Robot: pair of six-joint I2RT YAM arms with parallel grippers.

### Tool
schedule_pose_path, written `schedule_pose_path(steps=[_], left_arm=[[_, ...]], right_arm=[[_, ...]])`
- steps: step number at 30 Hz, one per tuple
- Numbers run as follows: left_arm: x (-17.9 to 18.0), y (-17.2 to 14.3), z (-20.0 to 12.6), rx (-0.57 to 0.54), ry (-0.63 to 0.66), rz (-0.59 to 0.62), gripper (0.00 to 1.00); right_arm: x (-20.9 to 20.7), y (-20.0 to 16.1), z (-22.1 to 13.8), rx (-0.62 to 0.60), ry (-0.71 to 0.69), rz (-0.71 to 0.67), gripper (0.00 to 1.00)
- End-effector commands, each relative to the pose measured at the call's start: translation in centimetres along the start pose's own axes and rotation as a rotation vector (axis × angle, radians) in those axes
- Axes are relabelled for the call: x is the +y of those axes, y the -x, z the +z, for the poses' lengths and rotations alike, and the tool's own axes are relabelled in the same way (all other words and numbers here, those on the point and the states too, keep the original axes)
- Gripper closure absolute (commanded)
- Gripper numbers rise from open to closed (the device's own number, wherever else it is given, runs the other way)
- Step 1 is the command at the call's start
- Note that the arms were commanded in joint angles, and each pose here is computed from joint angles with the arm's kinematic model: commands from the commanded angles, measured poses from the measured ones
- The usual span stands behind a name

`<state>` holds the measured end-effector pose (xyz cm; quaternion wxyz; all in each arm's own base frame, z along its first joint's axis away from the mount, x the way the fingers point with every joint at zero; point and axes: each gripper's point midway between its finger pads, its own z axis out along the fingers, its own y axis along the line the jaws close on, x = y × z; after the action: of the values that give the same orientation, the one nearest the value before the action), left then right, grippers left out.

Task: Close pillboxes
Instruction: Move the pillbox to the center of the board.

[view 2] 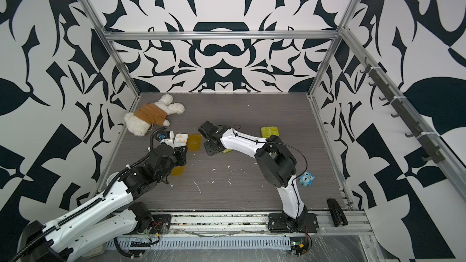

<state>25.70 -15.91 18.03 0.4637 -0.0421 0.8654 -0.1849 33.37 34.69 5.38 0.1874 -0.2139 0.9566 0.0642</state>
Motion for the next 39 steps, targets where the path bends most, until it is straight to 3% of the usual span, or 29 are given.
schedule_pose_path(steps=[1,18,29,39], left_arm=[[-0.8,1.2,-0.3,-0.022,-0.023,-0.013,0.66],[-0.8,0.6,0.5,-0.007,-0.013,-0.010,0.66],[-1.0,0.5,0.9,0.003,-0.016,-0.010,0.66],[-1.3,0.4,1.1,0.010,-0.023,-0.013,0.66]], right_arm=[[-0.2,1.6,0.2,-0.025,-0.016,0.014,0.76],[-7.9,0.9,2.2,0.015,-0.131,0.143,0.78],[-13.1,1.5,1.1,-0.023,-0.227,0.223,0.79],[-16.2,0.8,0.9,-0.018,-0.218,0.284,0.79]])
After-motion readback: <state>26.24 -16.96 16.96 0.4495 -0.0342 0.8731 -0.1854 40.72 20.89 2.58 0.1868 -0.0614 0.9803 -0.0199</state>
